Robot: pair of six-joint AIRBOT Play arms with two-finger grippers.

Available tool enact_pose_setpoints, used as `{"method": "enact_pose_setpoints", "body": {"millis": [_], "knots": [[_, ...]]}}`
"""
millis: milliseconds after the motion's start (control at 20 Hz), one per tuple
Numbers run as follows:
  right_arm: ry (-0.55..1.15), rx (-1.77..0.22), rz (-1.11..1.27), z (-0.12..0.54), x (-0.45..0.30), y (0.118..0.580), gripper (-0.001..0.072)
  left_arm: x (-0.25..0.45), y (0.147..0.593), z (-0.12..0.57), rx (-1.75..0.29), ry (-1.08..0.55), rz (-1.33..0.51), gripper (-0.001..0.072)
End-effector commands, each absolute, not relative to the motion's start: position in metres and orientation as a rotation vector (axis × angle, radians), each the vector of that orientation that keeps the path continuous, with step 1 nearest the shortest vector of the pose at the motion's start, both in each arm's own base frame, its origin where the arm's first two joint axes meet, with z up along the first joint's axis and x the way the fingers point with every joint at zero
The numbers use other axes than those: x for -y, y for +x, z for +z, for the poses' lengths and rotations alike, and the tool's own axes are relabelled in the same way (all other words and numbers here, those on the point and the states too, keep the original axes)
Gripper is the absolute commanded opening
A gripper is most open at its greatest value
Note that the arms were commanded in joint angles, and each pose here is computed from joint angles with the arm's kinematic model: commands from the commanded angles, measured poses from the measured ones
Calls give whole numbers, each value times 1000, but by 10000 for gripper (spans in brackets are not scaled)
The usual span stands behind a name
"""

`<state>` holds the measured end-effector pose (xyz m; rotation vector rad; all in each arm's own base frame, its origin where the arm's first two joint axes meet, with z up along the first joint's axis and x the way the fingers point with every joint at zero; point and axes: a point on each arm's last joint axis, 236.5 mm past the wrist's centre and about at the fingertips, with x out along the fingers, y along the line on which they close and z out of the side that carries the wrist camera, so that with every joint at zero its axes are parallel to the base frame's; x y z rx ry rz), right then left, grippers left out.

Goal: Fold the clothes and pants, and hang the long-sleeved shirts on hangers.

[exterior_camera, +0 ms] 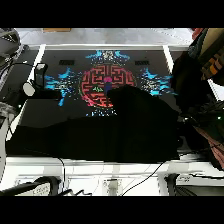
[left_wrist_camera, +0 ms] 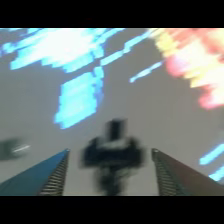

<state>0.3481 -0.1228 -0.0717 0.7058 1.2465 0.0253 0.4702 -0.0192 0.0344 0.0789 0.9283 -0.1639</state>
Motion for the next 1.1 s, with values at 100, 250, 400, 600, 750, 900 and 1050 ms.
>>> {"method": "enact_pose_setpoints", "body": {"millis": [100, 250, 400, 600, 750, 900, 1050], "knots": [[798, -1162, -121, -118, 139, 363, 694, 108, 487, 39, -887, -396, -316, 663], [868, -1153, -81, -126, 127, 370, 690, 116, 487, 16, -935, -414, -324, 661], [847, -1152, 3, -127, 106, 380, 657, 126, 485, -7, -982, -398, -339, 660], [779, -1182, 98, -126, 78, 383, 582, 154, 478, -34, -1044, -384, -376, 660], [774, -1183, 103, -126, 78, 383, 380, 183, 479, -47, -1044, -429, -396, 659], [734, -1182, 146, -124, 75, 382, 95, 209, 488, -52, -1002, -469, -394, 659], [654, -1189, 272, -117, 63, 376, 20, 222, 490, -52, -974, -467, -397, 659]]}}
